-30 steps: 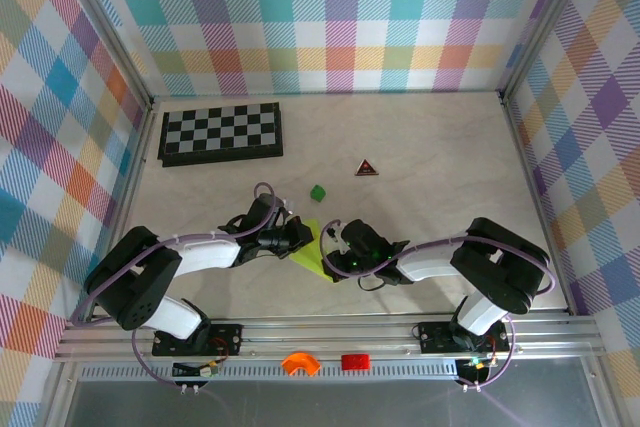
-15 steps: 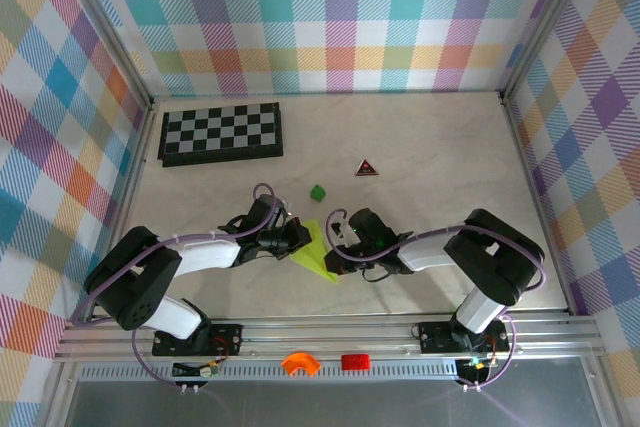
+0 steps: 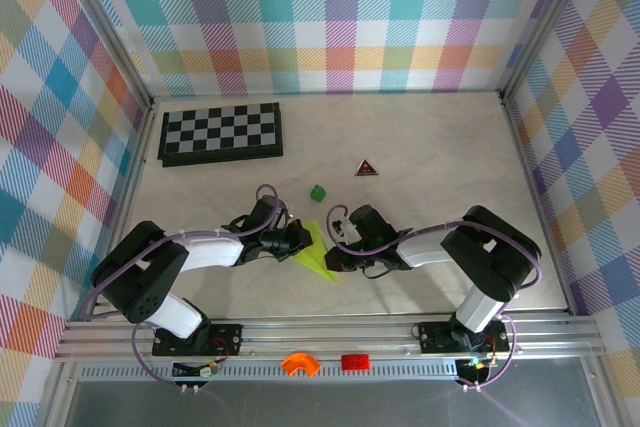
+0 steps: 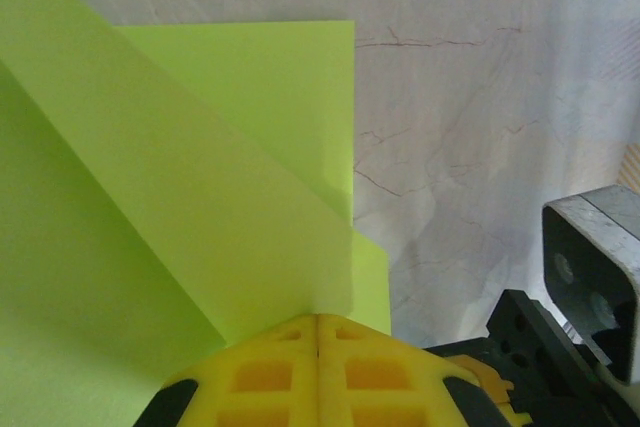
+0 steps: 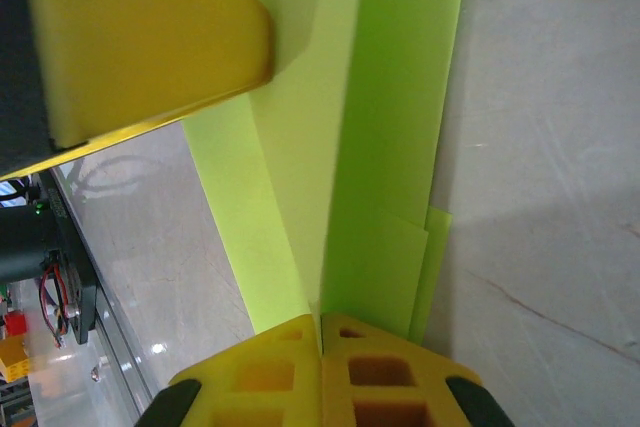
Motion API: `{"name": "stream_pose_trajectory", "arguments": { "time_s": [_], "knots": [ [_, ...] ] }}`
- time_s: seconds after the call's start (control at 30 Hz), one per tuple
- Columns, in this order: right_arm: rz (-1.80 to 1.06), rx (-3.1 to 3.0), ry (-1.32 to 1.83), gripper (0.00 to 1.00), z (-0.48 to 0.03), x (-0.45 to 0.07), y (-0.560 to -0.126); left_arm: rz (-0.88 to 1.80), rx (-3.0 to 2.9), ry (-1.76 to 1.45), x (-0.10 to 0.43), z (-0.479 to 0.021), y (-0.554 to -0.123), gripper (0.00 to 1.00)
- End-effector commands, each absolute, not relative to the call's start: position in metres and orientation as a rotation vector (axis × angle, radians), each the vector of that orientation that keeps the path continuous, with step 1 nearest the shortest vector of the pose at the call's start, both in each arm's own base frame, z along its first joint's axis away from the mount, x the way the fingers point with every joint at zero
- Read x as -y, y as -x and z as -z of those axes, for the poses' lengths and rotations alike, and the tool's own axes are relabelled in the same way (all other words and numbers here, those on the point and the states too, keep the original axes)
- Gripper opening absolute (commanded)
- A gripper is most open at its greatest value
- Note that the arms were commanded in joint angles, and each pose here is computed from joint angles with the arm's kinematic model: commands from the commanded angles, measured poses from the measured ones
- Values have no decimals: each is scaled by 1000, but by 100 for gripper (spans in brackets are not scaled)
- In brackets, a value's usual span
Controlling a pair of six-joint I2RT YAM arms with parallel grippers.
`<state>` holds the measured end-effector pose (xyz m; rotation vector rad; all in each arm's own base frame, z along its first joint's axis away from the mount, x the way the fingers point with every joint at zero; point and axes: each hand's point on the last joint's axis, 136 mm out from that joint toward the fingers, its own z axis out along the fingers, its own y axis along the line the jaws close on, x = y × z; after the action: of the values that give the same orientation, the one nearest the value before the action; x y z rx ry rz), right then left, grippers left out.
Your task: Fold a paper plane with a square sheet of paper (pick it up from the middle)
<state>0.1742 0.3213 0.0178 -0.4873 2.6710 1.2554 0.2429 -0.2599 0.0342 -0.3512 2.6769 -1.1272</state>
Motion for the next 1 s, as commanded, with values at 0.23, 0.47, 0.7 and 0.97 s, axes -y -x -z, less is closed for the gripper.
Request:
{"name": "stream_pose_trajectory", "arguments": {
  "time_s": [0.23,0.47,0.7,0.97],
  "knots": [
    [-1177,-2786,452,6,6,-312,-166,1123,-2665,333,268,-35,-251,5],
    [-1171,-2799,448,6,8,-311,-165,1119,-2689,324,269,-28,-250,4],
    [-1165,-2814,447,7,10,-310,-164,1050,-2742,339,261,-15,-243,4],
    [-1158,-2823,460,7,8,-310,-164,966,-2758,371,247,-6,-237,4]
  ]
}}
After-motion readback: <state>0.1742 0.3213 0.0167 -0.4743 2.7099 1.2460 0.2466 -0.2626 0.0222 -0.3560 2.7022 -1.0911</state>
